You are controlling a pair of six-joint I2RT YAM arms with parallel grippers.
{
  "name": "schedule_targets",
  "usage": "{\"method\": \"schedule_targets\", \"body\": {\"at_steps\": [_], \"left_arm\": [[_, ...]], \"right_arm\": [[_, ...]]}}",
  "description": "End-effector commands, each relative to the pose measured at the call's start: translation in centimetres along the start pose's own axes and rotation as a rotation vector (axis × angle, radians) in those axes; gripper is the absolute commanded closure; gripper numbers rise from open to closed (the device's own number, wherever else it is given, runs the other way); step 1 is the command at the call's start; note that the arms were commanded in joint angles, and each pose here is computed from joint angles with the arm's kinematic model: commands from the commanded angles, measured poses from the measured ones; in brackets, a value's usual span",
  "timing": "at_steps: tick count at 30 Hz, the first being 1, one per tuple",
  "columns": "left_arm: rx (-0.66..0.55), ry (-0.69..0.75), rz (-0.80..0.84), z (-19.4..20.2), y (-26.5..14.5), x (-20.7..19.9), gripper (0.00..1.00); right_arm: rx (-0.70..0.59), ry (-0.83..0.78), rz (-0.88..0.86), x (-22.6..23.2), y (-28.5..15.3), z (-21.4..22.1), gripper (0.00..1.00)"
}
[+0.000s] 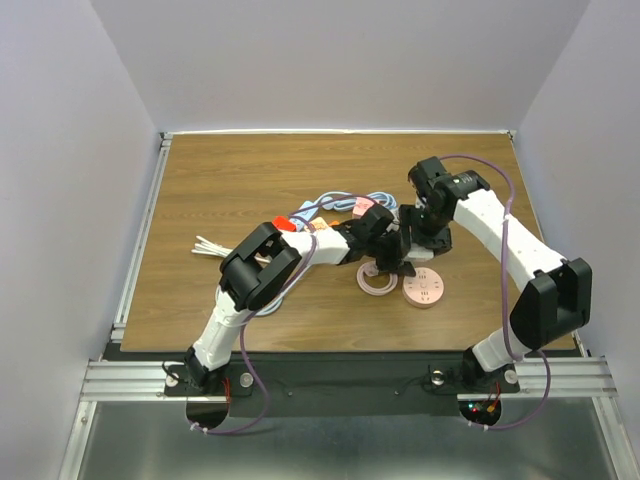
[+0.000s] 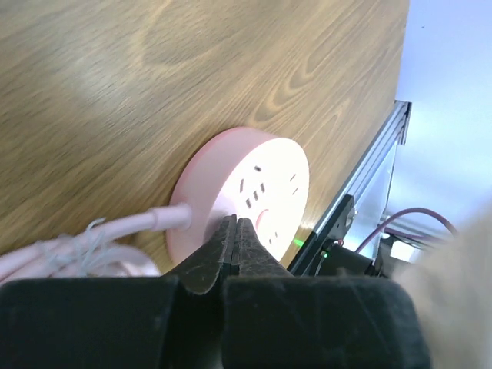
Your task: Pull the plug off the socket
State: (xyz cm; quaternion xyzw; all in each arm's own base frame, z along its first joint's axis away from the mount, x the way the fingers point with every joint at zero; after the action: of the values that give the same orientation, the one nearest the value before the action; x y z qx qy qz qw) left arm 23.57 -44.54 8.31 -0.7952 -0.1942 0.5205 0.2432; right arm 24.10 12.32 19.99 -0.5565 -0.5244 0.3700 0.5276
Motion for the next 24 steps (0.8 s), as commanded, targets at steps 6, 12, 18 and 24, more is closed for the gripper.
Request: {"method": "schedule_targets", "body": {"at_steps": [6, 12, 18, 24], "left_arm": [[0.126, -0.003, -0.383, 5.9, 0.6, 7.8, 1.00], [-0.151, 0.009, -0.324, -0.4, -6.1, 2.7, 1.00], [-0.318, 0.075, -0.237, -4.9, -11.5, -2.5, 1.00], [-0.382, 0.125, -0.189, -6.7, -15.3, -5.6, 1.00]], "right_arm": [[-0.063, 0.008, -0.054, 1.4, -1.9, 0.0, 1.00], [-0.193, 0.119, 0.049, -0.5, -2.6, -0.5, 1.00], [-0.303, 0.278, 0.123, -4.1, -2.3, -4.2, 1.00], [-0.356, 0.530, 0.239, -9.9, 2.6, -10.3, 0.99]]}}
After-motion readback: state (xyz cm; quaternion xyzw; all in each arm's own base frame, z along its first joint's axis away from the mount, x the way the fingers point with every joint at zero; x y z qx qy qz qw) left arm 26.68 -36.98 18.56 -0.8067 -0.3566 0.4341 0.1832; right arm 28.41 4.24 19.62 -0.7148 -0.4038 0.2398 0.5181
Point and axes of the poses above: each gripper's point midway between its finger pads, its own y axis out along the fingers, its own x axis along the line the jaws close on, z = x × y, the point moved 6 cm from there along -y, back along the fingers, and after that the axes turned 10 degrees about y, right-handed, at the moved point
